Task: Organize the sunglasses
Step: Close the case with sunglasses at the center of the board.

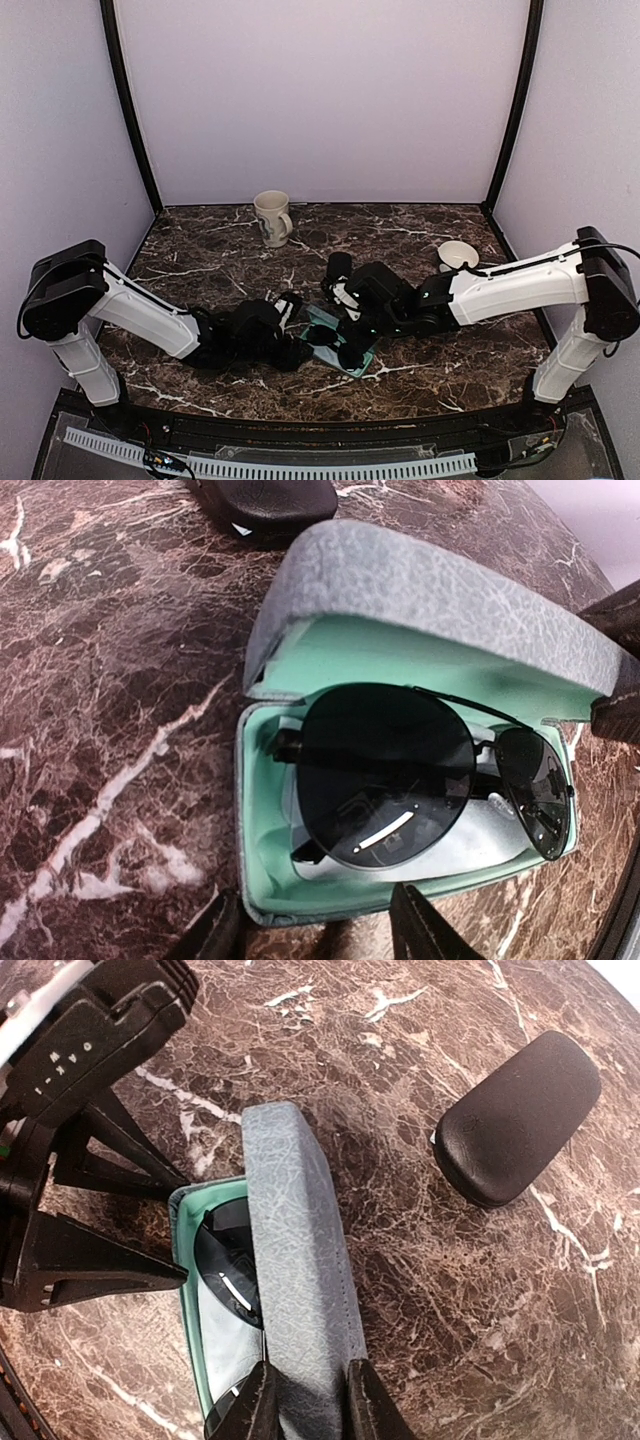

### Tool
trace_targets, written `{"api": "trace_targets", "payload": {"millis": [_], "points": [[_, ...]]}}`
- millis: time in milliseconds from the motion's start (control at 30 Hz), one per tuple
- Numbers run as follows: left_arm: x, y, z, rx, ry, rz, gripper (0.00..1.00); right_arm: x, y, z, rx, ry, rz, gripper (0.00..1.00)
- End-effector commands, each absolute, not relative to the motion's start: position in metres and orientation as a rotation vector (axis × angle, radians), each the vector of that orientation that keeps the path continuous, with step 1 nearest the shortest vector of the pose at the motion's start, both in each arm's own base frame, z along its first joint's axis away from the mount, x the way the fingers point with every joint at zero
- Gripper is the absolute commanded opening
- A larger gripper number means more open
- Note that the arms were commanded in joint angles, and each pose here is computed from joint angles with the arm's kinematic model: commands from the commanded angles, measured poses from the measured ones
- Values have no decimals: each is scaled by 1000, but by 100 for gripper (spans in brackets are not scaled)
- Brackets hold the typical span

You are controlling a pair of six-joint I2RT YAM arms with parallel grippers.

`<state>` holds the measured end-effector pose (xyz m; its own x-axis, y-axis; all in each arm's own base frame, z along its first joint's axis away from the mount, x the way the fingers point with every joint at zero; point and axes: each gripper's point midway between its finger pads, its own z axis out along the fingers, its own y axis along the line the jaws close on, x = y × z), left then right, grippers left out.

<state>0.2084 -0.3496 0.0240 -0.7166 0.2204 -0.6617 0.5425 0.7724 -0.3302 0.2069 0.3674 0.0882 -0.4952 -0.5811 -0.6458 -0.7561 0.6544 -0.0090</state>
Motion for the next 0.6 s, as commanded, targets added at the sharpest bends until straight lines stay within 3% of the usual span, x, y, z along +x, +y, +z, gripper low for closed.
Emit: {"api": "trace_targets", "payload": {"millis": [0, 567], "points": [[189, -342, -6, 625, 2459, -630, 50, 188, 388, 74, -1033, 2278, 410, 22], [186, -335, -6, 610, 2472, -603, 49, 166, 407, 54, -1027, 2313, 433, 25]]}}
